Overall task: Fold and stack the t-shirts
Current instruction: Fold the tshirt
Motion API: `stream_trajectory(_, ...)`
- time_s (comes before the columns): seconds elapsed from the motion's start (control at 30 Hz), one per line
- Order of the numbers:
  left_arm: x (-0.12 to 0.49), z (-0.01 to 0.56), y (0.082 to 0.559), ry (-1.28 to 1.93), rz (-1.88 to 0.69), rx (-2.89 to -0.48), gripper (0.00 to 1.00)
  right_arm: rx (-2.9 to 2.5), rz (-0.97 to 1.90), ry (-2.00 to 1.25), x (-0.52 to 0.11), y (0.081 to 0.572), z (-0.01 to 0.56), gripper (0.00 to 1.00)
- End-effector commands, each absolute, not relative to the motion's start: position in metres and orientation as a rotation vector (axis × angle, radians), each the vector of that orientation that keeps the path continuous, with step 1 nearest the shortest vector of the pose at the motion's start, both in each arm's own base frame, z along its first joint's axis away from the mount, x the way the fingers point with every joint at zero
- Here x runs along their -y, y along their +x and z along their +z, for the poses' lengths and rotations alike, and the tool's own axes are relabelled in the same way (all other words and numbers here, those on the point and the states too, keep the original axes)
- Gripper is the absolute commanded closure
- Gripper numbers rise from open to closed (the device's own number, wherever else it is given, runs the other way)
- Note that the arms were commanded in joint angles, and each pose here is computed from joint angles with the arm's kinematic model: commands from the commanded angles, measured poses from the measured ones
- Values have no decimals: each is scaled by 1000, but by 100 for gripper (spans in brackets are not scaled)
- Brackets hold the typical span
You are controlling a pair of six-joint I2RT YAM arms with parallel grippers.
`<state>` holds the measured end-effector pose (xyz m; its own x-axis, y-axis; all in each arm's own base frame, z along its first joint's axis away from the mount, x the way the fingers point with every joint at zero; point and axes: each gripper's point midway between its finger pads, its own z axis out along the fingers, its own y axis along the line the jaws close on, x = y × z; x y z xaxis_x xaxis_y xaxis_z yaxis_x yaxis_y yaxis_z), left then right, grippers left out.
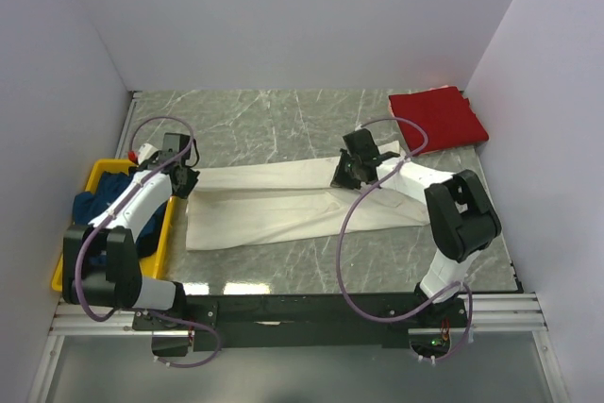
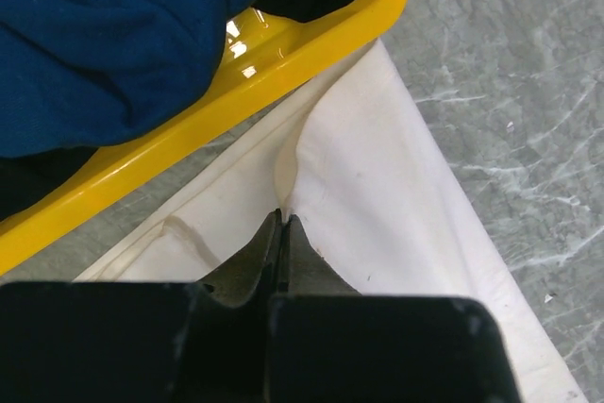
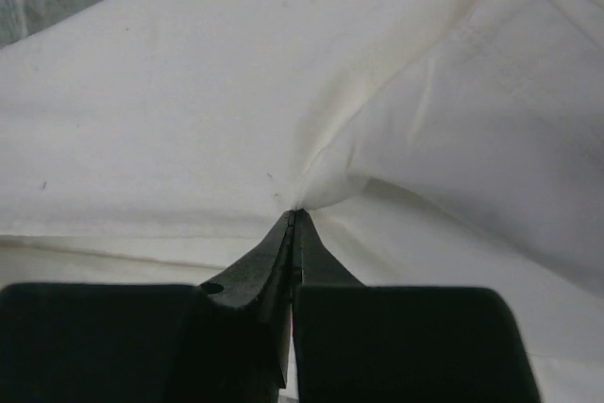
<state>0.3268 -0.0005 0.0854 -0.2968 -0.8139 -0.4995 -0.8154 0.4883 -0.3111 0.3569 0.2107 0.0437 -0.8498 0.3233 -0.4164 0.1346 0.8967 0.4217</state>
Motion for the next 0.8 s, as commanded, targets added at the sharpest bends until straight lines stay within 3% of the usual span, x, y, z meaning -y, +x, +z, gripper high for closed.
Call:
stream_trajectory(0.0,-6,94,322,-1310,32,-2102,99,-2517,570,312,-208,354,63,98)
stream_trajectory(0.3,0,66,303,-1358,8,-2136,99,-2571,659,304,-215,333,37,94)
stream_trajectory(0.4,2,61,301,-1362,-6,-2144,99,-2571,682,287,-218,333,38,83)
stream_trajectory(0.47,4,61,302,-1353,-30,-2151,93,-2572,684,275,-219,333,43,73)
stream_trajectory(0.57,8,70,307,-1313,-83,-2141,73,-2543,676,253,-215,337,61,62)
stream_trajectory(0.7,13,101,318,-1231,-160,-2104,44,-2475,653,282,-189,349,93,57)
stream_trajectory(0.77,15,117,322,-1182,-183,-2104,38,-2424,628,315,-169,360,111,55)
